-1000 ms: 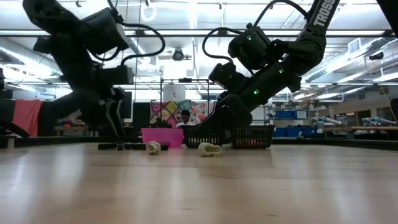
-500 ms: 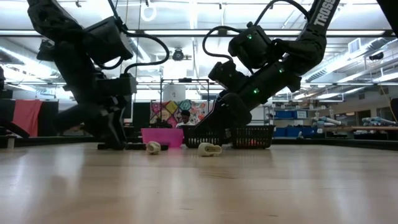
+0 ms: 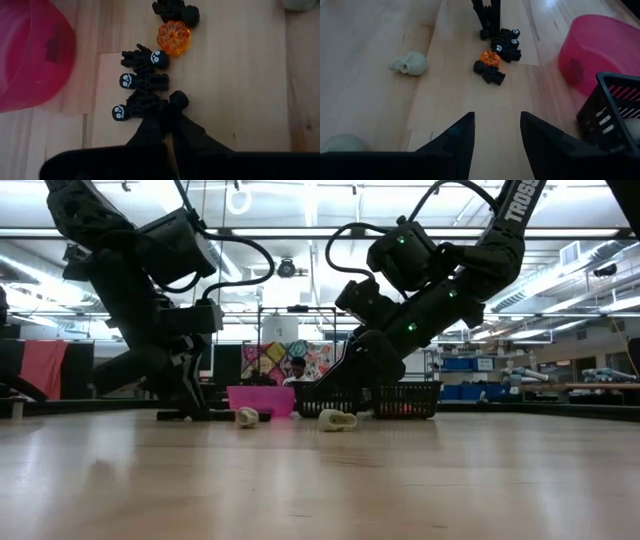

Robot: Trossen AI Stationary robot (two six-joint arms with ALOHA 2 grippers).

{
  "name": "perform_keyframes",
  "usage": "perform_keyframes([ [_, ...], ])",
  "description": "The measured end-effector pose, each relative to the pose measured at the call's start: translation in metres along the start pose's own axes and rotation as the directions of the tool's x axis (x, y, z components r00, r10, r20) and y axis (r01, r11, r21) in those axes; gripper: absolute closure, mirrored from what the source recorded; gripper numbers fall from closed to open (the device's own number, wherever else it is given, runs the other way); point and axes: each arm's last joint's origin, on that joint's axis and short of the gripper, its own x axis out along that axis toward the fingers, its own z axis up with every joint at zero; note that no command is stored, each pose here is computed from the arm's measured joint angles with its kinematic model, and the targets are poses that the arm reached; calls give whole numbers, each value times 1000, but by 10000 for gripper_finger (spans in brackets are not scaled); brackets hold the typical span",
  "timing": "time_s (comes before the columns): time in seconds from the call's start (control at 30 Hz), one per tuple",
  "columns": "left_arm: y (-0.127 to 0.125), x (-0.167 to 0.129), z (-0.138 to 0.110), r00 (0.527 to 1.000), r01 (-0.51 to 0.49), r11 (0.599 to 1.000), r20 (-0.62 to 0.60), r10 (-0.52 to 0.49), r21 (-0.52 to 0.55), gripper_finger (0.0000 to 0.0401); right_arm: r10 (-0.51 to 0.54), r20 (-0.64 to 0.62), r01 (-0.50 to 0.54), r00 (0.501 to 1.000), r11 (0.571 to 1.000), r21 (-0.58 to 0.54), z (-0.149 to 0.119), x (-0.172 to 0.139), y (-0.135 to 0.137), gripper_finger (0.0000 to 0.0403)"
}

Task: Sort Halloween decoration
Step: Put the black skeleton toy into the red bowl

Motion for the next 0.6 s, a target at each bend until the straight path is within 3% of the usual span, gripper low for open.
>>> perform_keyframes([
  [0.3, 6, -16, 10, 995, -12, 1000, 102, 13, -14, 399, 1, -7, -1, 1000, 1000, 0, -1, 0, 0, 240],
  [0.43, 11, -22, 13, 981, -139, 990, 130, 143, -40, 399, 1, -9, -1, 1000, 1000, -1, -1, 0, 0, 240],
  [0.6, 20, -25, 19, 928, -331, 942, 161, 336, -60, 399, 1, -6, -1, 1000, 1000, -5, -1, 0, 0, 240],
])
